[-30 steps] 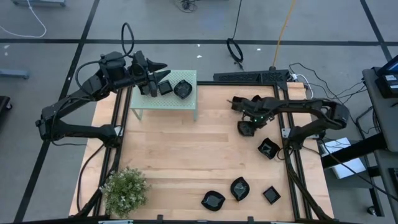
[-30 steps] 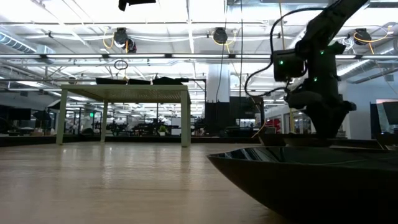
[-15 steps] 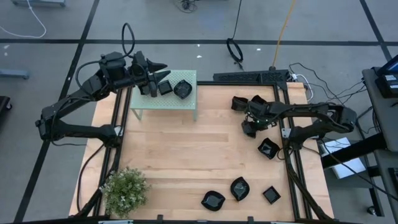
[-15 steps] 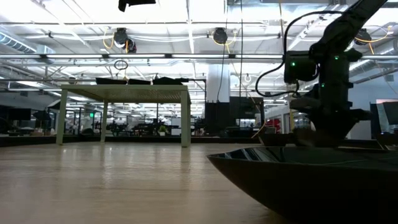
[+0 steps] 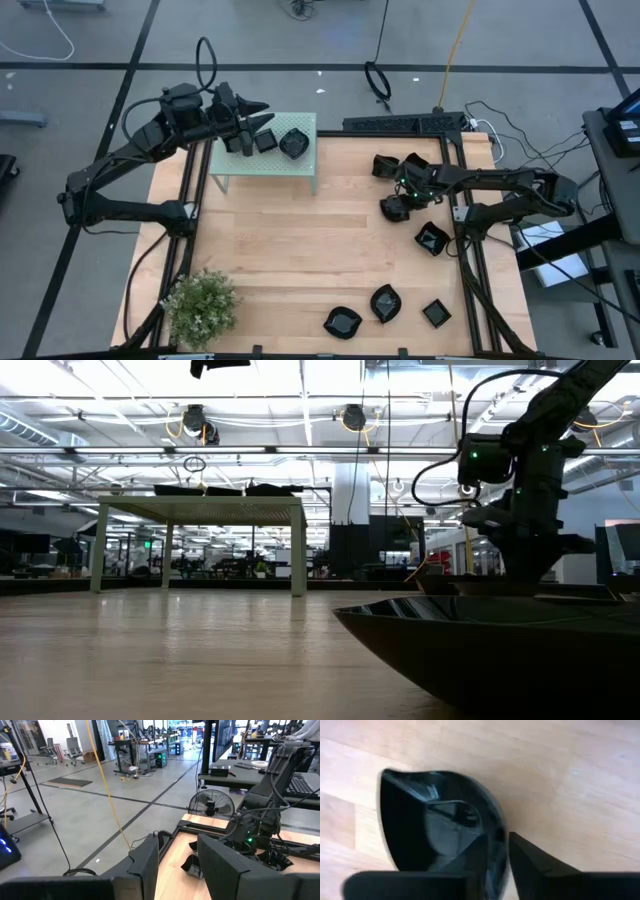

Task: Pick & Place Mini shaped plates
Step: Stack the top leaf shaped plate on top of the leaf shaped plate on the shelf

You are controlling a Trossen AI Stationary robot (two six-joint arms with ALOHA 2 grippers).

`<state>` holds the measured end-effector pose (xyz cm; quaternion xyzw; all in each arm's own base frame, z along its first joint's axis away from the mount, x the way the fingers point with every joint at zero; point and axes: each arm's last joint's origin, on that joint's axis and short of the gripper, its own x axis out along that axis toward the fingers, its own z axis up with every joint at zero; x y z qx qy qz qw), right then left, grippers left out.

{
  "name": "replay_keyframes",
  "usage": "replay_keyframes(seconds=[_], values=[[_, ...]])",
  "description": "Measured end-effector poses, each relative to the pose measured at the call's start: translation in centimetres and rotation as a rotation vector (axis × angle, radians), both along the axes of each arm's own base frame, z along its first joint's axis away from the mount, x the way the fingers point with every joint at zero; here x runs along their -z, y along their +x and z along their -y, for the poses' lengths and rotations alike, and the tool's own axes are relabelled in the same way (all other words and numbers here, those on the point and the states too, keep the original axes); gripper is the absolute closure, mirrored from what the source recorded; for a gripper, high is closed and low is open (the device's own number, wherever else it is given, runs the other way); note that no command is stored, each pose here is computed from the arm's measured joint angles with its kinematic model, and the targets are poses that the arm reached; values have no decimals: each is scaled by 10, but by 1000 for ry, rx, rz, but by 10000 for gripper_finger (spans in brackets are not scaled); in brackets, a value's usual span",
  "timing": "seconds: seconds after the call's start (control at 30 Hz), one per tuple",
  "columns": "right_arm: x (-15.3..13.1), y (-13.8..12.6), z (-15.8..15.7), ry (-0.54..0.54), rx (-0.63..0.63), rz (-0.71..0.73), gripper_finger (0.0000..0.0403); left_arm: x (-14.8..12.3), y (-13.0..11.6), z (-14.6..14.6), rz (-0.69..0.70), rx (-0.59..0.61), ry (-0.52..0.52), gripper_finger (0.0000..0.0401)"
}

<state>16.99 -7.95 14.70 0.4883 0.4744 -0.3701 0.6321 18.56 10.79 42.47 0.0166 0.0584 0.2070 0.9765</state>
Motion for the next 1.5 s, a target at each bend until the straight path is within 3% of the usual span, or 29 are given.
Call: replay_keyframes(seconds=[0.17,0.47,0.67,0.87,1.0,1.3,1.5], values=[[-2,5,1,22,-15,68,393,0,0,0,2,0,-4,261],[-13,22,7,9,6,302,402,0,0,0,2,-1,-8,261],[-39,34,14,-125,50,562,403,2,0,0,-16,0,-12,261],[-70,42,23,-302,203,829,403,4,0,0,-35,0,-17,261],[-93,53,29,-395,241,980,403,4,0,0,-34,1,-16,261],[-123,100,48,-527,299,1004,403,4,0,0,-33,1,-15,261],[-120,145,58,-502,341,1009,403,4,0,0,-31,0,-20,261]])
